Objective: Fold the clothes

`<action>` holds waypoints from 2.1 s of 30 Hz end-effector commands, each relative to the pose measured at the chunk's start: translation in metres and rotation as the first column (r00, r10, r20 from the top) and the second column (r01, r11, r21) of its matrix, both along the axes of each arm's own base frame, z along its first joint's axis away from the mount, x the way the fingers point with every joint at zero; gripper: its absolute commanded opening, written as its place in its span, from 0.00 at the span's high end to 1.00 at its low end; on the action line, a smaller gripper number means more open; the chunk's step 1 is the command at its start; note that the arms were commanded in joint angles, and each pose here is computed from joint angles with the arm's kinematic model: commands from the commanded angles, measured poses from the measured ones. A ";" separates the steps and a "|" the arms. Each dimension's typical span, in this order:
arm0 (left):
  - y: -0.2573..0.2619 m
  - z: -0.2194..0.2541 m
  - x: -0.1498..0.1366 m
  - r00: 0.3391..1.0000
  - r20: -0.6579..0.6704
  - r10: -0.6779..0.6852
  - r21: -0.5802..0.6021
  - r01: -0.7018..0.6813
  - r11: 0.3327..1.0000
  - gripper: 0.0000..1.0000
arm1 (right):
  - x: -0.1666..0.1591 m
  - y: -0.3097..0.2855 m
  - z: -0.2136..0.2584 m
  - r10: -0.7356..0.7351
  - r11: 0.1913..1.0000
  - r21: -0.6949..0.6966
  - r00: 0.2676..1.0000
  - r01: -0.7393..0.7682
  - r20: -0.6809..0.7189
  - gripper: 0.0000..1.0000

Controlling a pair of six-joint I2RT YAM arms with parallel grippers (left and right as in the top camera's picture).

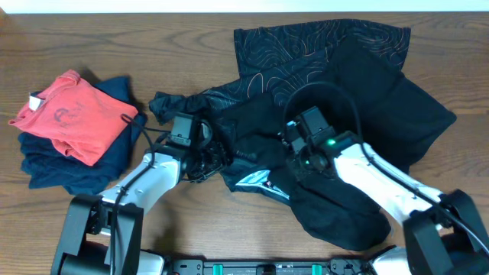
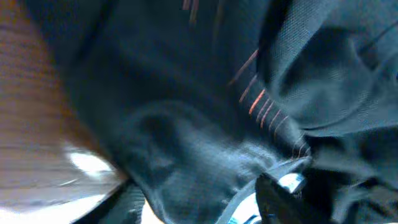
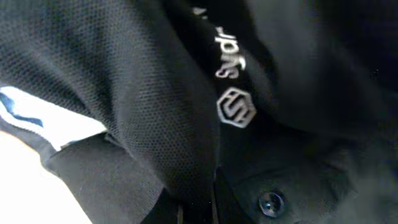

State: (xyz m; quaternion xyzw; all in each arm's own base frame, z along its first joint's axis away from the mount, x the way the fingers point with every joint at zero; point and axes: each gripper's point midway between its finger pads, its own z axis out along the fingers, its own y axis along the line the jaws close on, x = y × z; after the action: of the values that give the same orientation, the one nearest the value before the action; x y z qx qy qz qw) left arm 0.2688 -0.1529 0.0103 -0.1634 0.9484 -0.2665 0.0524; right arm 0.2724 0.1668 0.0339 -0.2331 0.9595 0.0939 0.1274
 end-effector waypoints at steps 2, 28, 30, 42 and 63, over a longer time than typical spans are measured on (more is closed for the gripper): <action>0.000 -0.009 -0.003 1.000 0.019 -0.015 0.059 0.014 0.998 0.72 | 0.026 -0.033 0.038 -0.150 0.989 0.005 0.983 0.150 0.110 0.99; 0.141 0.123 0.162 0.856 0.493 0.157 0.202 -0.288 0.936 0.94 | -0.074 -0.373 0.140 -0.979 -0.116 0.016 -0.117 0.993 0.169 0.78; 0.145 0.145 0.174 0.830 0.538 0.149 0.198 -0.297 0.934 0.94 | -0.070 -0.369 0.140 -0.984 -0.084 0.026 -0.087 0.996 0.152 0.72; 0.101 0.098 0.068 0.996 0.058 0.070 0.217 -0.081 0.973 0.39 | -0.016 -0.297 0.143 -0.919 0.383 0.228 0.395 0.895 -0.008 0.60; -0.058 0.012 -0.024 0.987 -0.026 -0.159 0.015 0.159 0.987 0.25 | 0.020 -0.247 0.010 -0.746 0.624 -0.006 0.593 0.781 -0.302 0.69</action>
State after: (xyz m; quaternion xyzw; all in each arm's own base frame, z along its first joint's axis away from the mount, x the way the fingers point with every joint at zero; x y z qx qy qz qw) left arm 0.2462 -0.1974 0.0235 -0.0921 0.9653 -0.2437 0.0178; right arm 0.2887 -0.0802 0.0572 0.2397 0.9618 0.1247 0.0447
